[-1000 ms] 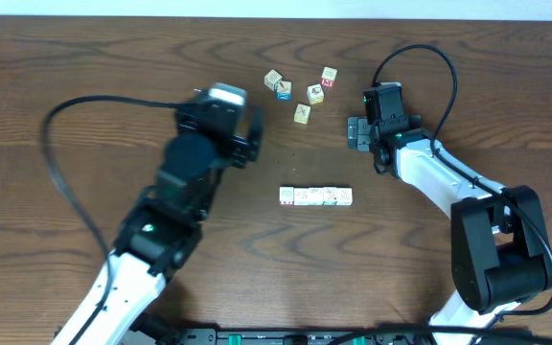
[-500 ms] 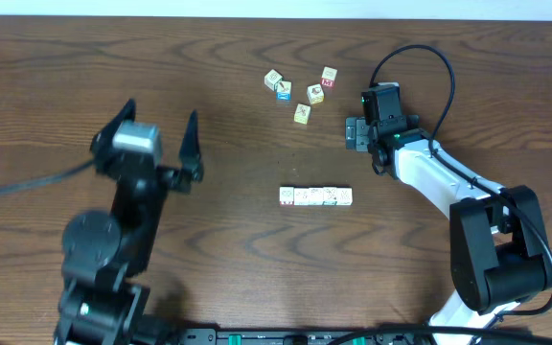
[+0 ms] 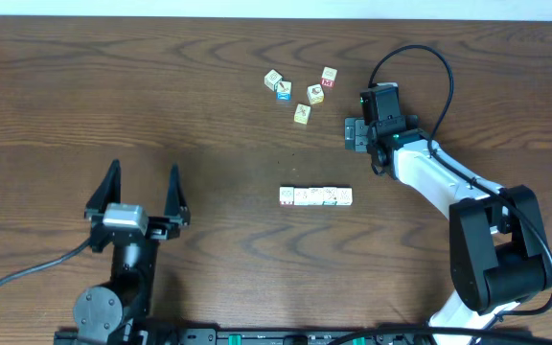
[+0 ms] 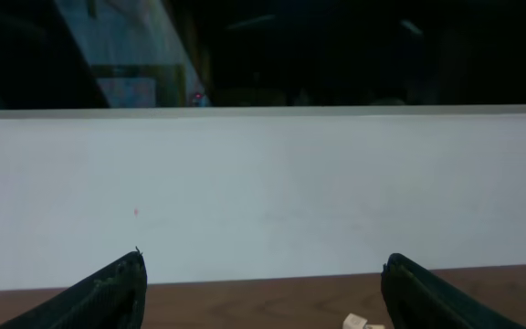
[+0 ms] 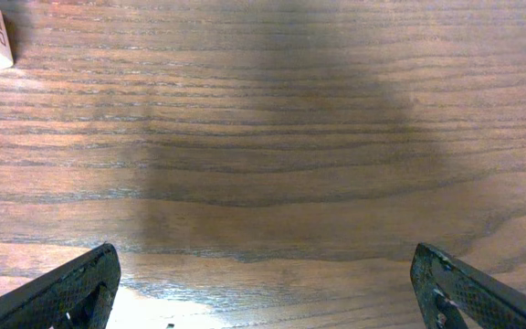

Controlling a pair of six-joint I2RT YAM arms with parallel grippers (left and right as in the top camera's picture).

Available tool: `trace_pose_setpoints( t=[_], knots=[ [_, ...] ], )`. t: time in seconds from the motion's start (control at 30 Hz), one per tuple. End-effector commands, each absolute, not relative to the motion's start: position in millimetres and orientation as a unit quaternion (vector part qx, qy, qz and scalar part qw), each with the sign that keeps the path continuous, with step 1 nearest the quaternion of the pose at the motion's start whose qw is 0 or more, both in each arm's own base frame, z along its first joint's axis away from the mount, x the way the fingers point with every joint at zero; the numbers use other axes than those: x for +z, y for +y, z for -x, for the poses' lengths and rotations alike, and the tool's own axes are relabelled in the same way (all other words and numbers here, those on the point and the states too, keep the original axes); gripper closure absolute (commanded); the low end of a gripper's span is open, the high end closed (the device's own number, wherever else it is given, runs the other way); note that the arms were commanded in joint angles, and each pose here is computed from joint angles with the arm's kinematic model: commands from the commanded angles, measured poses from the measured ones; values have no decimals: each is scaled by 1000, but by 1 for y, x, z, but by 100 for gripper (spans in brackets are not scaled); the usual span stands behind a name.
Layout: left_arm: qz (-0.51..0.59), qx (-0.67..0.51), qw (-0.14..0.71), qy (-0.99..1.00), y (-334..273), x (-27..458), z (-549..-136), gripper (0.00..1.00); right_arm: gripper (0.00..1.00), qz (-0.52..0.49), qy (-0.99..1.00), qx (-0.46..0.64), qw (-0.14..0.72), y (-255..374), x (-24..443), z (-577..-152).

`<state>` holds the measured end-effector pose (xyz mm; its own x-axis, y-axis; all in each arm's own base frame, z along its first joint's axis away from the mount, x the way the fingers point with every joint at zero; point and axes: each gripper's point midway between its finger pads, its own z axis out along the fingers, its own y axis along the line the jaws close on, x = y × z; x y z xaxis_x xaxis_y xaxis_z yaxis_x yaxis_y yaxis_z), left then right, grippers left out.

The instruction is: Lift 5 blocks

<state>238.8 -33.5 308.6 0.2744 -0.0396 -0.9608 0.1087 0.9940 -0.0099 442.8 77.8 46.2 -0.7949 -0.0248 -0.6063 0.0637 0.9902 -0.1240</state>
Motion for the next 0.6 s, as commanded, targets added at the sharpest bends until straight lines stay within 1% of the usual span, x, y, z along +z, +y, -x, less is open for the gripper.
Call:
trace_pose_setpoints(
  t=[0.0, 0.27, 0.57],
  knots=[
    [-27, -41, 810, 584, -29, 308, -231, 17, 1, -5, 944, -76, 320, 80, 45, -444],
    [-11, -23, 821, 570, -16, 286, -223, 17, 1, -5, 944, -76, 320, 80, 45, -444],
    [10, -22, 798, 602, -9, 245, -236, 17, 1, -4, 944, -76, 320, 80, 45, -444]
  ],
)
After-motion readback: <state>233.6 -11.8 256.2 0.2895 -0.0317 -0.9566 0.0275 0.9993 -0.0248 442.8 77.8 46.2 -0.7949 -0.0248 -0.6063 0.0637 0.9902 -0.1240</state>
